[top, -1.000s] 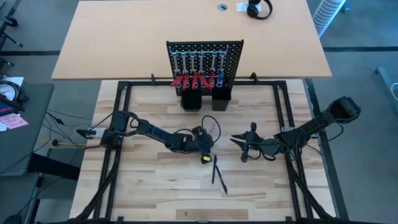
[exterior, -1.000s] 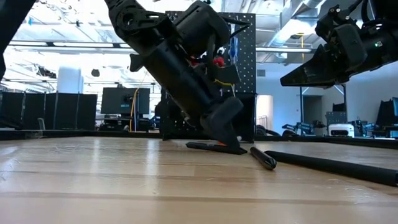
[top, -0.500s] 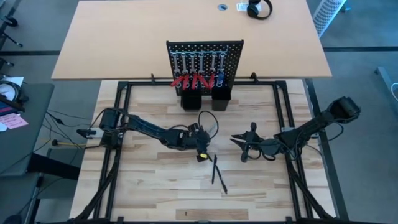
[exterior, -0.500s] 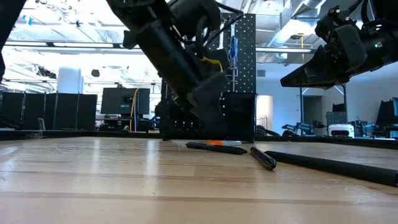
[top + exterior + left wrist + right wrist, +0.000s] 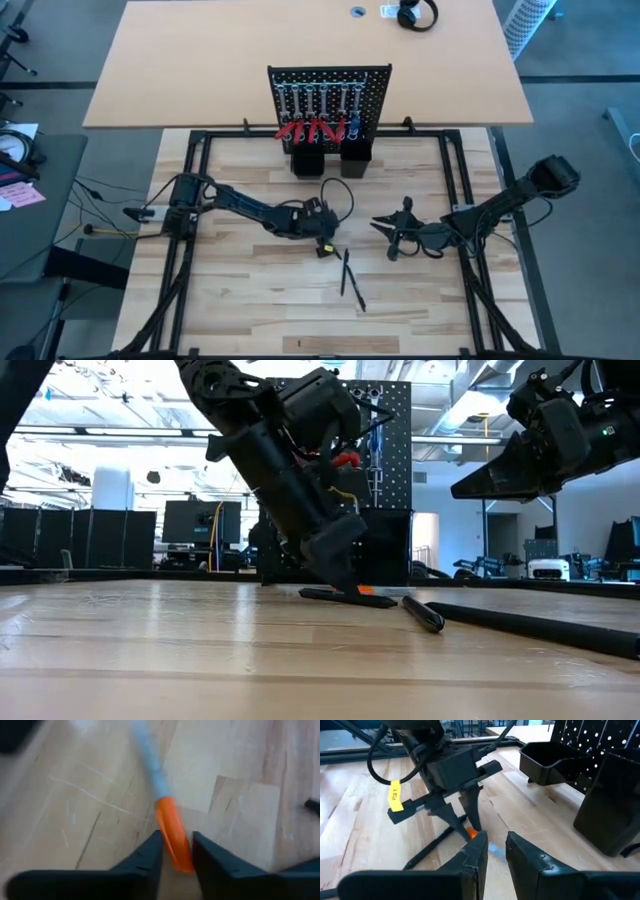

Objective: Hang tools onto peg board
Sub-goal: Put the orange pen into the black bin on the peg board

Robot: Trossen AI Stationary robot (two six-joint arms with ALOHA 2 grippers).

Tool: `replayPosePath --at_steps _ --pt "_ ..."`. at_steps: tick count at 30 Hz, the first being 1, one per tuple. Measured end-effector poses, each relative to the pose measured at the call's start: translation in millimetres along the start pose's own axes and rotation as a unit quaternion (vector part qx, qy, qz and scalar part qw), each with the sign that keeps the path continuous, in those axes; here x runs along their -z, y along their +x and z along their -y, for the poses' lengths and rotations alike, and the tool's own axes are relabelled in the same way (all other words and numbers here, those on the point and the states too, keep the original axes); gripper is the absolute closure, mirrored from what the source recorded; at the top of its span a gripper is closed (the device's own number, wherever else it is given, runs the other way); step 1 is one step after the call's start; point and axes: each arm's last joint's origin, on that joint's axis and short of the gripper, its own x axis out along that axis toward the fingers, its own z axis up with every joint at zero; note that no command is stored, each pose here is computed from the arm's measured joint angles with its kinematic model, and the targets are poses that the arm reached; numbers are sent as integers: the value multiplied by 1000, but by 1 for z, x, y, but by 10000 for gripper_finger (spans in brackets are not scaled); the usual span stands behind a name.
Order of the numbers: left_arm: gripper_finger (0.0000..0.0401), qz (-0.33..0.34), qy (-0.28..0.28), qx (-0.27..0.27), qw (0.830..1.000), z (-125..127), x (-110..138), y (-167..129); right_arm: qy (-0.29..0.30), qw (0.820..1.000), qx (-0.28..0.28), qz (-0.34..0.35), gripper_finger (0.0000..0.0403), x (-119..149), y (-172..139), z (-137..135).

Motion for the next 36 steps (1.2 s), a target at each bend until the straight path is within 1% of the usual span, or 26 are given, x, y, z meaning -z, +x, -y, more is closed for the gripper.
replayPosePath --at_steps 1,3,4,7,9,12,15,17,19,21,24,26,29,32,36 --pt "330 -1 16 3 1000 0 0 0 1 1000 0 0 321 0 0 0" --pt "374 -5 73 9 997 1 1 -1 16 1000 -7 -2 321 0 0 0" --pt "383 -10 94 7 995 2 1 -2 19 1000 -19 -6 321 0 0 -1" --pt "381 -46 152 -25 987 8 2 -9 -1 997 -76 -28 321 3 4 -4" --pt "382 -72 193 -43 978 13 1 -16 -20 995 -93 -39 321 2 11 -8" --pt "390 -95 246 -66 962 21 -3 -26 -55 992 -102 -40 312 -7 28 -20" --pt "392 -91 290 -72 950 31 -13 -37 -101 988 -103 -54 280 -13 49 -31" --pt "392 -88 313 -83 942 36 -15 -42 -115 987 -89 -65 250 -20 64 -34" --pt "392 -83 335 -93 934 41 -14 -45 -119 987 -70 -84 218 -26 78 -33" --pt "392 -75 350 -102 928 46 -14 -48 -110 986 -53 -109 191 -27 92 -30" --pt "393 -68 368 -118 920 53 -12 -52 -99 984 -70 -132 170 -27 110 -28" --pt "393 -64 374 -119 918 57 -11 -54 -94 982 -83 -142 169 -25 121 -27" --pt "394 -54 379 -121 916 61 -11 -56 -88 979 -94 -156 184 -21 134 -25" --pt "394 -44 386 -131 912 64 -13 -57 -74 977 -117 -164 209 -20 145 -26" --pt "398 -39 395 -131 908 66 -13 -58 -64 973 -129 -181 250 -13 155 -25"
